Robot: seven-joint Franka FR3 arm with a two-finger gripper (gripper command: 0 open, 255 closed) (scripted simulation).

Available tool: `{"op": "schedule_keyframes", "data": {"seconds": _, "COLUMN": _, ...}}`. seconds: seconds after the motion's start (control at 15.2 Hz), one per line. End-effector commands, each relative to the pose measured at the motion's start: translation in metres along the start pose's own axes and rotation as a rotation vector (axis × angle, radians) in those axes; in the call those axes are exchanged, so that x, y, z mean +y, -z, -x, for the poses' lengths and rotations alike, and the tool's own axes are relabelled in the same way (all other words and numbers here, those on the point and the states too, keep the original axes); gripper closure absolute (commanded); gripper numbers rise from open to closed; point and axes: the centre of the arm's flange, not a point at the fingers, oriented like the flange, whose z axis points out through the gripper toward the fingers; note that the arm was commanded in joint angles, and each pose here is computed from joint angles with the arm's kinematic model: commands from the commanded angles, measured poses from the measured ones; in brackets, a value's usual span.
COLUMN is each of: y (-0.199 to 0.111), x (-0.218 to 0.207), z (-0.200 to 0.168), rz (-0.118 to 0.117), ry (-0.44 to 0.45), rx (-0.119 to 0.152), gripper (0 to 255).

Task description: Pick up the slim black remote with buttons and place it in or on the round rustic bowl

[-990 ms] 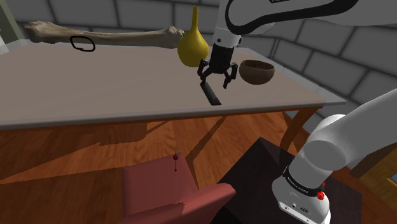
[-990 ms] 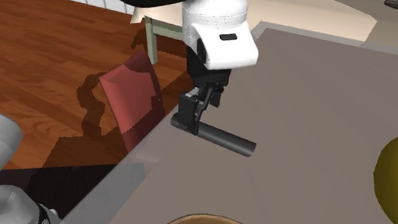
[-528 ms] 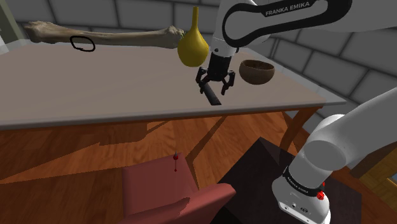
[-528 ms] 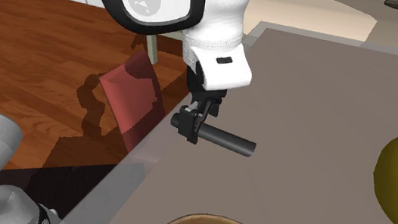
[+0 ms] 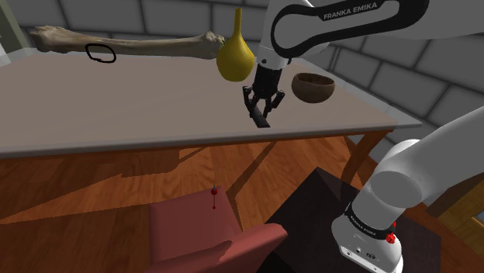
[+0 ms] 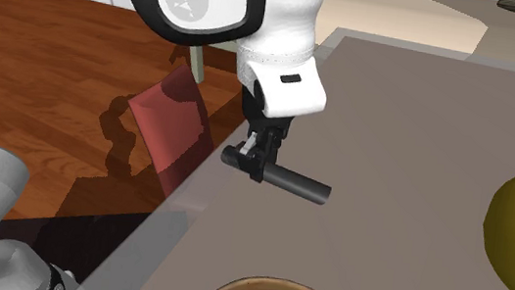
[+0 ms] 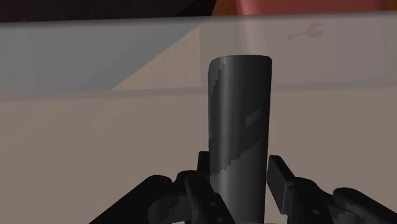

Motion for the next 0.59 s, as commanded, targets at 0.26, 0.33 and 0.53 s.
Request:
{"op": "schedule_keyframes", "data": {"seconds": 0.26, "y": -0.0025, "x": -0.0008, "z": 0.0005, "rz": 0.000, "ry": 0.002, "rx": -0.003, "gripper": 255}}
{"op": "schedule_keyframes", "data": {"seconds": 0.33, "y": -0.0025, "x": -0.0008, "z": 0.0006, "rz": 0.000, "ry": 0.002, "rx": -0.003, "gripper": 255}}
{"op": "schedule_keyframes", "data": {"seconds": 0.53, "y": 0.0031, "x": -0.0014, "z": 0.0006, "rz": 0.001, "ry": 0.002, "rx": -0.003, "gripper": 255}}
